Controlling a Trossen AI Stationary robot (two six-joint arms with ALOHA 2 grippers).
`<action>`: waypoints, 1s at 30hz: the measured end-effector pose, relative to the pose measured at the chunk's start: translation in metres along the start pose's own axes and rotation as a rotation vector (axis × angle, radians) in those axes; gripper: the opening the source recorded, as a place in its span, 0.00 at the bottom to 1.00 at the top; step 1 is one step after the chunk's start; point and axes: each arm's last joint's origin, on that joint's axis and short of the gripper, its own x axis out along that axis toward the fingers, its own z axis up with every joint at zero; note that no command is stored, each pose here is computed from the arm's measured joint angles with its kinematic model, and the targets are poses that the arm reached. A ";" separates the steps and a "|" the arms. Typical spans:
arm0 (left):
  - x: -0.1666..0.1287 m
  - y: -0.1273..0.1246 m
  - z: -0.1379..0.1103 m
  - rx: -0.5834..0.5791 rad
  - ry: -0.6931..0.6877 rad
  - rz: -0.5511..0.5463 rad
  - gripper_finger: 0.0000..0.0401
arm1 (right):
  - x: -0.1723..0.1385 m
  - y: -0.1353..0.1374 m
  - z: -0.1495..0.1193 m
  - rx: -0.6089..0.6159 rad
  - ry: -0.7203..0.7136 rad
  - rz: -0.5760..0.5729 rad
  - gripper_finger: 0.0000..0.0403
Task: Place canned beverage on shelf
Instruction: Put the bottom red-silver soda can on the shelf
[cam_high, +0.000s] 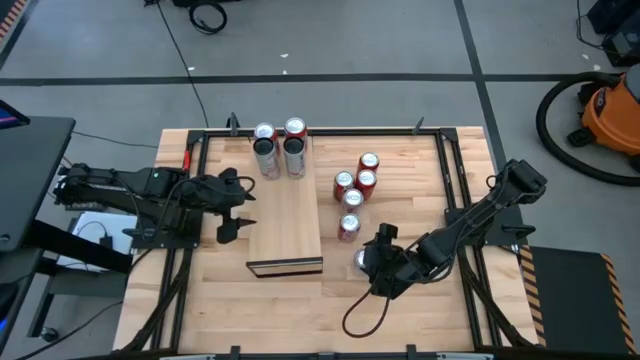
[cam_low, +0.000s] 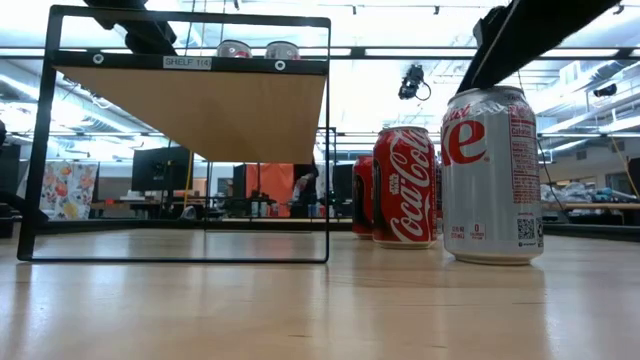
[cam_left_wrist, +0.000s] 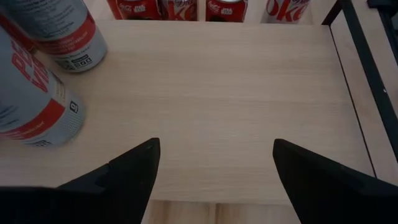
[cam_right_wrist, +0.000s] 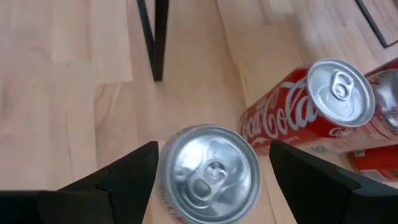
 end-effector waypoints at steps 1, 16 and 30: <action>0.000 0.000 0.000 -0.002 0.001 0.000 0.80 | 0.000 -0.001 -0.001 -0.001 0.007 -0.009 0.79; 0.000 0.000 -0.001 -0.005 0.007 0.001 0.80 | 0.000 -0.009 -0.012 -0.077 0.108 -0.095 0.79; 0.000 0.000 -0.001 -0.002 0.007 0.001 0.80 | 0.005 -0.025 -0.010 -0.040 0.163 -0.146 0.79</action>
